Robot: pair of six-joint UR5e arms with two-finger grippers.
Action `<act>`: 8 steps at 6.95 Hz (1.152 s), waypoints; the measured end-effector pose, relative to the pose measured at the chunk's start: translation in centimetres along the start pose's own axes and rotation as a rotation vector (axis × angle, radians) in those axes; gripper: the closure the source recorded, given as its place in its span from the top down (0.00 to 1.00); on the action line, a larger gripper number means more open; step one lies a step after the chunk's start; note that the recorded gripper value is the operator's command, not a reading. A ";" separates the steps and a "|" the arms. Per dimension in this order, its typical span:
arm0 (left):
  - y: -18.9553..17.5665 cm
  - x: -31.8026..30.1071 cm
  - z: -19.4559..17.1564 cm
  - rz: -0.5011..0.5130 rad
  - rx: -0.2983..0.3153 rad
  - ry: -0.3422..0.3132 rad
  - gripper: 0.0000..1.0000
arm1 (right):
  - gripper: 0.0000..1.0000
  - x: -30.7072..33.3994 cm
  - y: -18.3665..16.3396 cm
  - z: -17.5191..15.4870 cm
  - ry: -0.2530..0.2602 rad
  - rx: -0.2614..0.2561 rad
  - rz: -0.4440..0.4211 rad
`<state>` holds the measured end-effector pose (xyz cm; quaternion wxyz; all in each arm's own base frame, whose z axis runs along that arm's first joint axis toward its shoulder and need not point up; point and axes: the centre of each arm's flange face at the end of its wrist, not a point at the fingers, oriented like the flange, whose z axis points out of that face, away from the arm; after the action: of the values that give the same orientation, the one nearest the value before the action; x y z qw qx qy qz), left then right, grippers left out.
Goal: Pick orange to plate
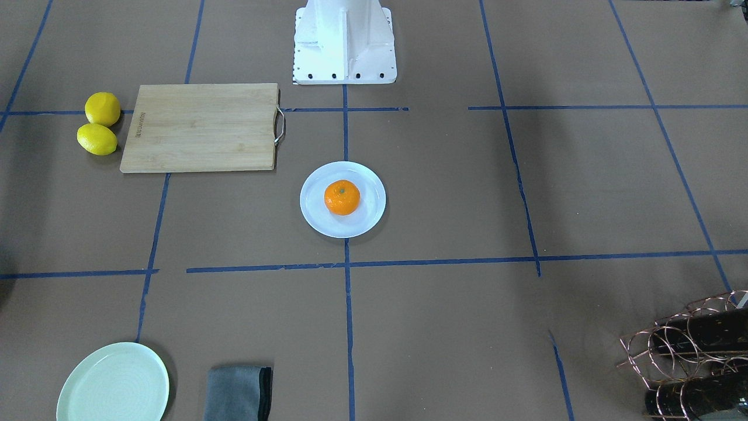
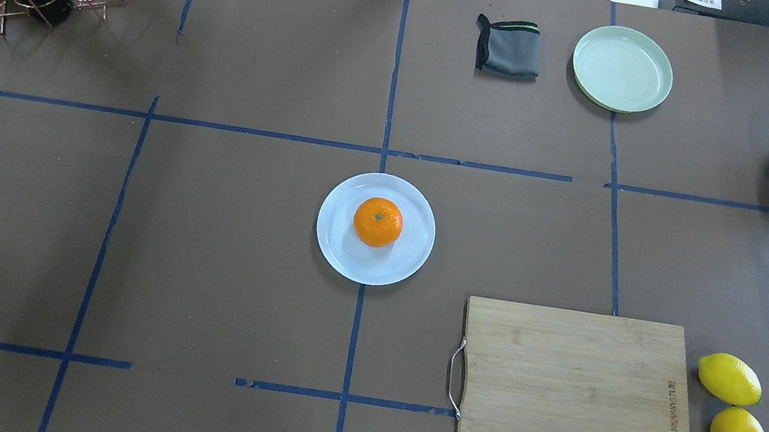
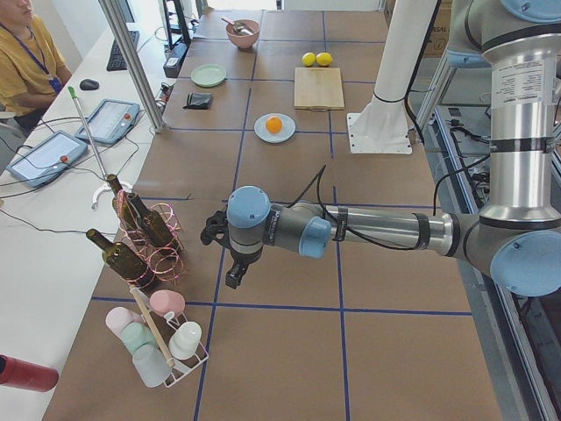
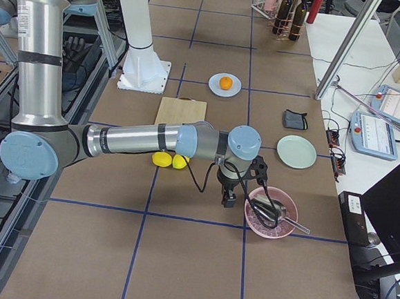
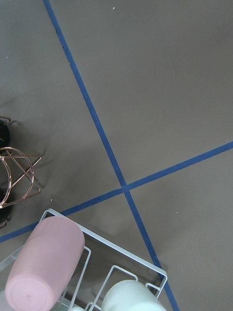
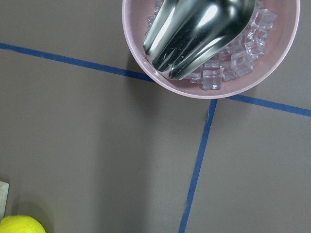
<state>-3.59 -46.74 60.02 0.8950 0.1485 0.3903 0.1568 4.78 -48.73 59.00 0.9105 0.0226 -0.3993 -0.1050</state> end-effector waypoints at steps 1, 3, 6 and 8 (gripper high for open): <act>-0.1 0.0 0.0 0.000 0.000 -0.005 1.00 | 1.00 0.0 -0.1 0.0 0.001 -0.001 0.001; -0.4 -0.1 0.0 -0.002 -0.003 -0.008 1.00 | 1.00 -0.2 -1.3 -0.2 0.006 0.003 -0.009; 0.1 -0.8 0.9 -0.017 -0.023 -0.008 1.00 | 1.00 -0.1 -3.1 -0.9 0.067 -0.001 -0.043; 0.9 -1.4 1.7 -0.038 -0.040 -0.005 1.00 | 1.00 0.3 -2.9 -0.6 0.085 -0.014 -0.094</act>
<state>-3.40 -46.71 62.40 0.9015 0.1233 0.3877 0.1473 4.91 -51.68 58.44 0.9208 0.0391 -0.3582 -0.1493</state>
